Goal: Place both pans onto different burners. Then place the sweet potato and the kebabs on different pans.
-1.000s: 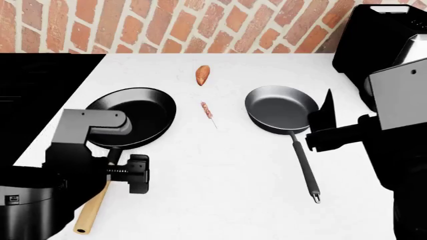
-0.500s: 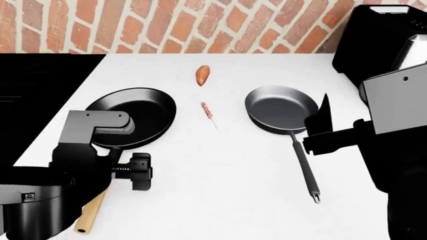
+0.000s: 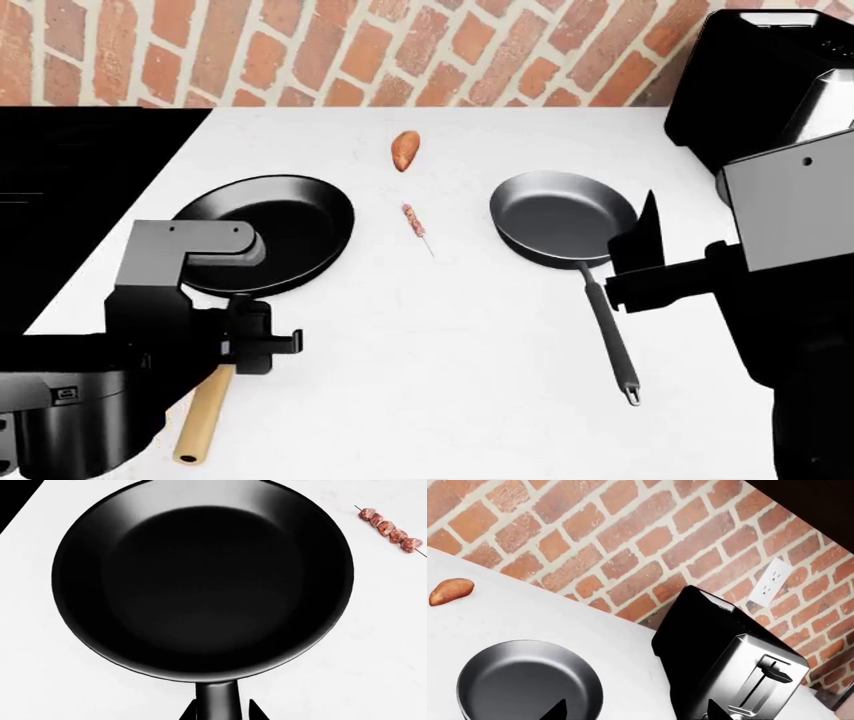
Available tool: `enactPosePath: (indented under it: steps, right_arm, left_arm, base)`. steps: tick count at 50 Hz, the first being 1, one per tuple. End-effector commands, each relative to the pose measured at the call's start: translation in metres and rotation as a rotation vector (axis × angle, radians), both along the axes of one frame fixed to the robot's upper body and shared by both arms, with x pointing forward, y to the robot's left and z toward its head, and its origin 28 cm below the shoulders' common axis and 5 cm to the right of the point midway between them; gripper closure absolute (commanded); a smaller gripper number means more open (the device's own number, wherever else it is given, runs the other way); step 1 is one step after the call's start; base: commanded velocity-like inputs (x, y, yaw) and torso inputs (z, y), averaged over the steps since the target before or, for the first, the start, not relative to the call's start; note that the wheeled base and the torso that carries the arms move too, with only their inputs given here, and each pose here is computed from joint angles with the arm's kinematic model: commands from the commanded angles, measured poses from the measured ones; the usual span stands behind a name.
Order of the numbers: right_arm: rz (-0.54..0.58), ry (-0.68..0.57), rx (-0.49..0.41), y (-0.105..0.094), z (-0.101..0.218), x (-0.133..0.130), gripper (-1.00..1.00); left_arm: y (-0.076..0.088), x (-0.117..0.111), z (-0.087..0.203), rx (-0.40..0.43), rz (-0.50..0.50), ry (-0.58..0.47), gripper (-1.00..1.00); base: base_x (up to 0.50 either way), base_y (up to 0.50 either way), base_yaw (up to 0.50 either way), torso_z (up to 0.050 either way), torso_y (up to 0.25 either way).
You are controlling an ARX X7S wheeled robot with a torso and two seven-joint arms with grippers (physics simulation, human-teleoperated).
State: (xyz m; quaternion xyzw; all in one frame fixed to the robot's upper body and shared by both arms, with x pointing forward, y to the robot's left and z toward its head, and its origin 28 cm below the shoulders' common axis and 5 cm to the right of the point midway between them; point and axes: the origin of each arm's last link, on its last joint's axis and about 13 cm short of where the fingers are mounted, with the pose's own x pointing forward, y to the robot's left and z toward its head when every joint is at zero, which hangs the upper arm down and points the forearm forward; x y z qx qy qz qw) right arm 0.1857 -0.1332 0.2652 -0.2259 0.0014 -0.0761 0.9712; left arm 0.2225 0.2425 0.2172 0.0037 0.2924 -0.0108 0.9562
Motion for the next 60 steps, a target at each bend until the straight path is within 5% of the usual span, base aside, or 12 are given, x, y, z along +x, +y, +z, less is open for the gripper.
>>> enactPosePath:
  steps: [1,20,40,60]
  right_arm:
    - [-0.001,-0.002,0.004,0.0,-0.001,-0.001,-1.0]
    - [-0.008,-0.006,0.018,-0.004,-0.007,-0.002,-1.0]
    - [-0.012,-0.012,0.025,-0.005,-0.006,-0.002,-1.0]
    - [0.052,-0.037,0.091,0.005,0.032,-0.011,-1.0]
  left_arm:
    - [-0.002,-0.003,-0.019,0.052,0.004,0.096,1.0]
    - [-0.004,0.005,0.003,-0.008,0.193,-0.142,1.0]
    - [-0.006,-0.007,0.047,0.18,0.192,-0.388,1.0]
    - [-0.001,-0.026,0.097,0.144,0.176,-0.501,1.0]
  base:
    - [0.0,0.0,0.0,0.0,0.0]
    - [0.0,0.0,0.0,-0.001,0.0]
    - [0.0,0.0,0.0,0.0,0.003]
    - [0.0,0.0,0.0,0.001,0.005]
